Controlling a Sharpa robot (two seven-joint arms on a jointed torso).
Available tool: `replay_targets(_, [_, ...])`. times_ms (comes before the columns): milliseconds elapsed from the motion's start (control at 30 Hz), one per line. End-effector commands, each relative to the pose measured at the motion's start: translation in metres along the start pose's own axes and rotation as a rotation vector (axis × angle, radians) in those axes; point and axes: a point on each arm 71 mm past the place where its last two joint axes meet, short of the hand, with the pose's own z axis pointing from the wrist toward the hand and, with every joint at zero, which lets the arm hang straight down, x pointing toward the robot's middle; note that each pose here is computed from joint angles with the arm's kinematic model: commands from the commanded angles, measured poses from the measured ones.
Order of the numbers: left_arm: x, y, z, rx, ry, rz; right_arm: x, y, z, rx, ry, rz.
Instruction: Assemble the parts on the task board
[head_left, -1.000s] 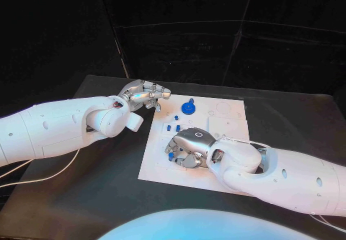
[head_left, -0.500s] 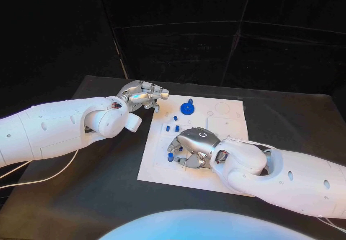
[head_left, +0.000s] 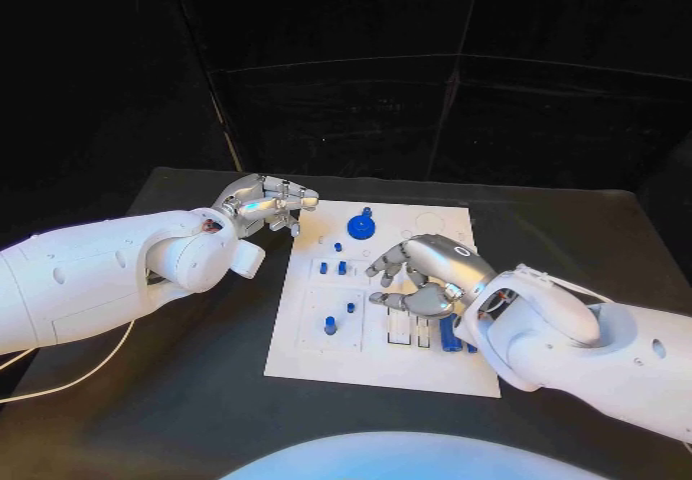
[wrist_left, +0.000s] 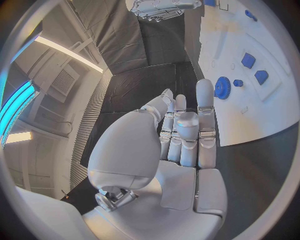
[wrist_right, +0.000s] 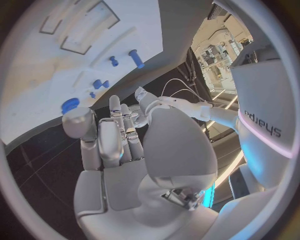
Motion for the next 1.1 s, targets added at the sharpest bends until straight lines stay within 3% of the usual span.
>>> replay_targets(33, [0.0006, -0.001, -0.0002, 0.003, 0.013, -0.006, -0.01, -0.021, -0.009, 0.17, -0.015, 0.19])
replay_targets(100, [0.0006, -0.0011, -0.0005, 0.004, 0.013, -0.006, -0.018, -0.039, -0.021, 0.266, -0.004, 0.233])
replay_targets(233, [0.0018, -0.0014, -0.0002, 0.006, 0.015, -0.006, -0.028, -0.061, -0.041, 0.388, 0.0, 0.253])
replay_targets(500, [-0.0001, -0.0008, -0.0011, 0.005, 0.007, -0.004, -0.031, -0.09, -0.068, 0.563, 0.026, 0.15])
replay_targets(800, [-0.001, -0.0002, -0.0016, 0.004, 0.007, -0.005, -0.018, -0.088, -0.078, 0.575, 0.09, 0.015])
replay_targets(1100, [-0.0018, 0.0005, -0.0015, 0.0, 0.006, -0.005, -0.008, -0.082, -0.078, 0.537, 0.118, 0.001])
